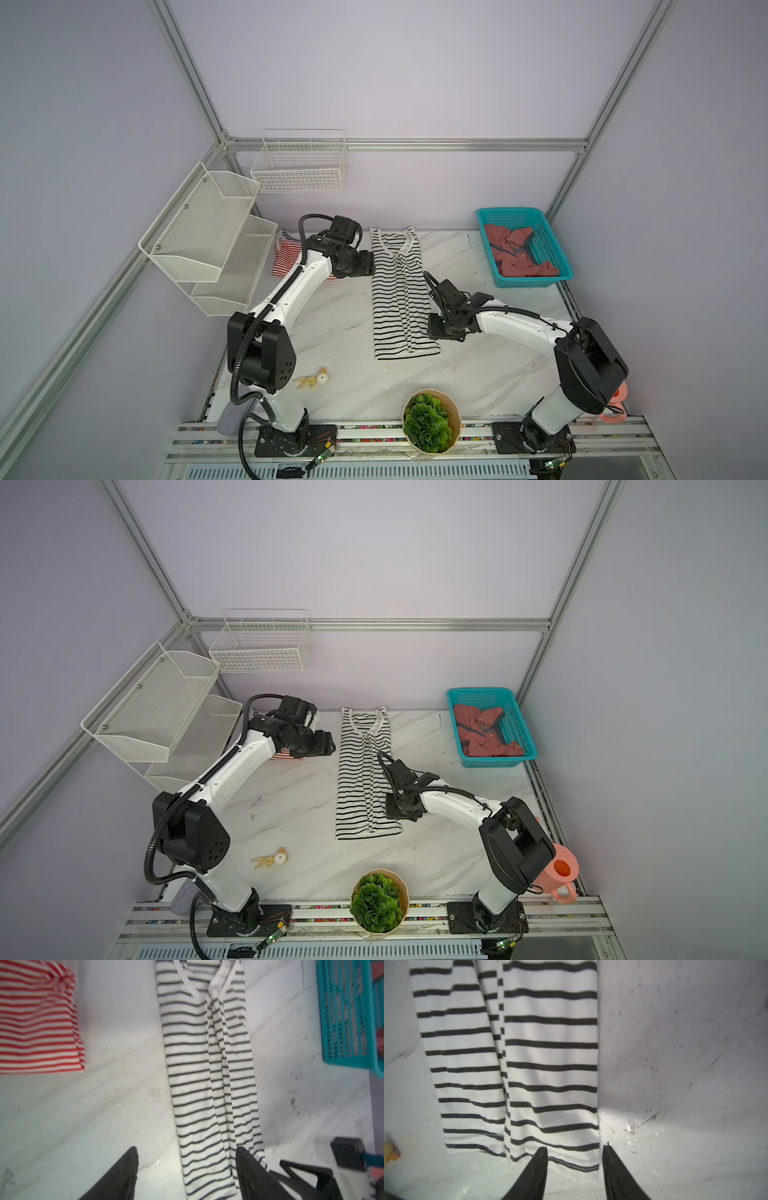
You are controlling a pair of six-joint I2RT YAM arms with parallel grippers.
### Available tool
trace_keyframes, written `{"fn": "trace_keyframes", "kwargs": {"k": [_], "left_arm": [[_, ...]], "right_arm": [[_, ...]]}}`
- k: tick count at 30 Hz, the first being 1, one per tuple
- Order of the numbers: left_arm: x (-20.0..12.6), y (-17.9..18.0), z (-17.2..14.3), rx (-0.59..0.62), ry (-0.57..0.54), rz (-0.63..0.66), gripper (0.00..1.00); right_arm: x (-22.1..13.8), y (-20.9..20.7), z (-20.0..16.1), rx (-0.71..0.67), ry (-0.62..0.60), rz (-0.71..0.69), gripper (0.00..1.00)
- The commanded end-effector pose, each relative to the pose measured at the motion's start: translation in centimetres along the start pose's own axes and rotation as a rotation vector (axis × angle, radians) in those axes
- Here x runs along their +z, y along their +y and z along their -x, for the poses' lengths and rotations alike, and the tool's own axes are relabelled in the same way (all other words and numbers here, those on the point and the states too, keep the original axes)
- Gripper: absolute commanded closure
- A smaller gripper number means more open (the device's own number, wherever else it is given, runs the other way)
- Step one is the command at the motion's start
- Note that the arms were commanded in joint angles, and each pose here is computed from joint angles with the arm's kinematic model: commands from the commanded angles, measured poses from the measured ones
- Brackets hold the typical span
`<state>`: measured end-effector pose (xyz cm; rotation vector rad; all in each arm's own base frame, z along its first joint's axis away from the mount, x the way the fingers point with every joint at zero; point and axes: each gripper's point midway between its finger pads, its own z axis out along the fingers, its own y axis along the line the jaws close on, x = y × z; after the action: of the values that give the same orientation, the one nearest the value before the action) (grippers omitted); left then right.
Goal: Fold and stack tank tops
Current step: Rotate the tank top at the center of the table, then fold the tank top at the top-center of the table.
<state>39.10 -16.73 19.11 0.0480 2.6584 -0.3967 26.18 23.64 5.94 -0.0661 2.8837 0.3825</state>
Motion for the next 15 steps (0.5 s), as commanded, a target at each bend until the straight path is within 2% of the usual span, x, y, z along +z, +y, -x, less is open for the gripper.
{"fn": "trace_keyframes", "kwargs": {"k": [1, 4, 8, 11, 15], "left_arm": [[1.2, -0.7, -6.1, -0.001, 0.125, 0.003, 0.26], [1.6, -1.3, -10.0, -0.006, 0.206, -0.017, 0.27], [2.5, -0.1, -13.7, -0.064, 0.282, 0.022, 0.27], [3.5, 0.1, -15.7, -0.091, 0.331, 0.029, 0.26], [5.1, -0.3, -16.7, -0.124, 0.357, 0.021, 0.25]], "right_arm": [[-0.2, -1.2, -2.2, 0.003, 0.058, -0.031, 0.51], [-0.4, -0.8, -2.8, 0.013, 0.071, 0.015, 0.48], [-0.1, -0.9, -3.7, 0.034, 0.086, 0.039, 0.46], [0.3, -0.6, -3.8, 0.046, 0.085, 0.058, 0.45], [0.7, -0.4, -3.4, 0.048, 0.081, 0.063, 0.45]]}}
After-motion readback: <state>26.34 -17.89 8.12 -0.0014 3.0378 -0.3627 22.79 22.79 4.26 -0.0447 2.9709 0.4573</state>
